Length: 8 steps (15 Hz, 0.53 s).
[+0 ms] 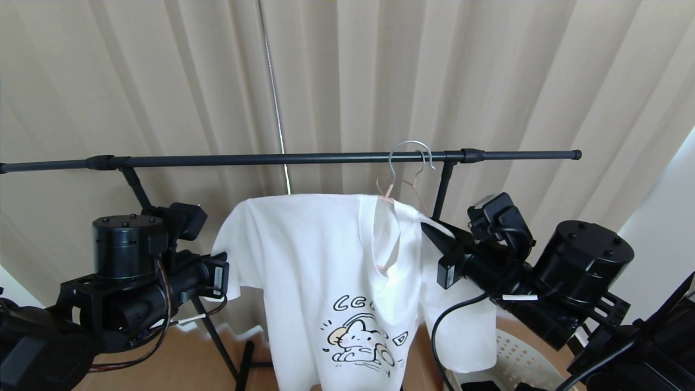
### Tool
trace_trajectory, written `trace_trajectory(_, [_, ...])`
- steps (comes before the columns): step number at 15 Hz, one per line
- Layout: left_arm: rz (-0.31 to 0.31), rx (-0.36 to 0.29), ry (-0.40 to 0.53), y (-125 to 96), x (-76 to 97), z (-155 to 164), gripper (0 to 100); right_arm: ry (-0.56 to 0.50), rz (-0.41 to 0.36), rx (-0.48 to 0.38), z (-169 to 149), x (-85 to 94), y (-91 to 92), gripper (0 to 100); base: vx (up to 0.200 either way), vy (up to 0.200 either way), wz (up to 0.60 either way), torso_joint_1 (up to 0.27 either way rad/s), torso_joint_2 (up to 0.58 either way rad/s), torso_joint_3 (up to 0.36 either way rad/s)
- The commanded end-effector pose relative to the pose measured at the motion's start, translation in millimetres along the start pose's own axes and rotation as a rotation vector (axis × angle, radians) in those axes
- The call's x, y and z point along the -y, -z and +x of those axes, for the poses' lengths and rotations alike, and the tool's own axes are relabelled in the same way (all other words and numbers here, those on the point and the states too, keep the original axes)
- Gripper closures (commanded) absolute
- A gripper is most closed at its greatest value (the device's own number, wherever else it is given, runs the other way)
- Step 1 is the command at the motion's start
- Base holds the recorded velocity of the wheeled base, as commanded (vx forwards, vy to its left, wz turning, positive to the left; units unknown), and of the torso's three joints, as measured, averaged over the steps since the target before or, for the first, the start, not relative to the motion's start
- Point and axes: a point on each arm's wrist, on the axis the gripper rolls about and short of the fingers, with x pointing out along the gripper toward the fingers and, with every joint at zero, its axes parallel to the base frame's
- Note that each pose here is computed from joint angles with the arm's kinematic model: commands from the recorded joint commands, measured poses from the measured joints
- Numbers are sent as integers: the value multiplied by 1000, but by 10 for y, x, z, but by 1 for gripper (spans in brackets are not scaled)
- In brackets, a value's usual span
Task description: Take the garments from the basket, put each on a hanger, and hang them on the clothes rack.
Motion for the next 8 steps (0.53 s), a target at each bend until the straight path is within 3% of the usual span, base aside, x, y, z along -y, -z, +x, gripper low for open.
trace_trajectory(1, [-9,-17,-19,44,-46,0,100,1,0,2,3,0,-4,100,0,0,0,0,0,0])
trace_trajectory(8, [-44,-58,-48,171,-128,-69,100,18,0,11,-1,56,-28,100,0,0,0,0,0,0])
